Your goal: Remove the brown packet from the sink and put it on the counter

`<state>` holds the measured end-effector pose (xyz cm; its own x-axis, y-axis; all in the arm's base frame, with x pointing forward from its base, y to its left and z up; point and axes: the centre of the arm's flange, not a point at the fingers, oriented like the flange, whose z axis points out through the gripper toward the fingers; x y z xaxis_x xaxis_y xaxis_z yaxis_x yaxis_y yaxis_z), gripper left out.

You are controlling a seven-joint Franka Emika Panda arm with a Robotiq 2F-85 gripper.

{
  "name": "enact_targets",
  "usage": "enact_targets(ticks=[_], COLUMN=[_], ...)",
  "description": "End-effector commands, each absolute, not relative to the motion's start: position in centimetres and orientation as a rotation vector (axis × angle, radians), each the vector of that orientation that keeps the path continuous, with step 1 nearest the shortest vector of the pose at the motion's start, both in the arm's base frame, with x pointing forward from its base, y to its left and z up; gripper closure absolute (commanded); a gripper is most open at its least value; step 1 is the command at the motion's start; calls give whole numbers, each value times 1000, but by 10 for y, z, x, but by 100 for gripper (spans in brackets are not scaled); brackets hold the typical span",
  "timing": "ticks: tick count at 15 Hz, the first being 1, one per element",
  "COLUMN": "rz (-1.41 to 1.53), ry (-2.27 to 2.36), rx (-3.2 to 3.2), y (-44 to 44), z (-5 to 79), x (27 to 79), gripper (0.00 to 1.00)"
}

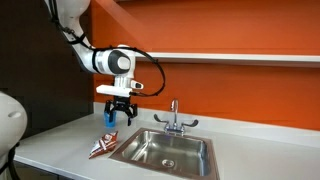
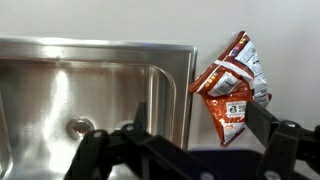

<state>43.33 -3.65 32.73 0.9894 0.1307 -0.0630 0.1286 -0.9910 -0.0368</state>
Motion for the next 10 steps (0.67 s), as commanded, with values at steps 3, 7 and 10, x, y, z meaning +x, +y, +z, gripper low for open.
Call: enact_targets(ticks=[3, 7, 10], rz=[106, 100, 106], ry=[-91, -128, -133], rx=[-3095, -3091, -3091], y=[-59, -54, -53], z=[341, 330, 329], x=[393, 410, 411], gripper=[0, 0, 0])
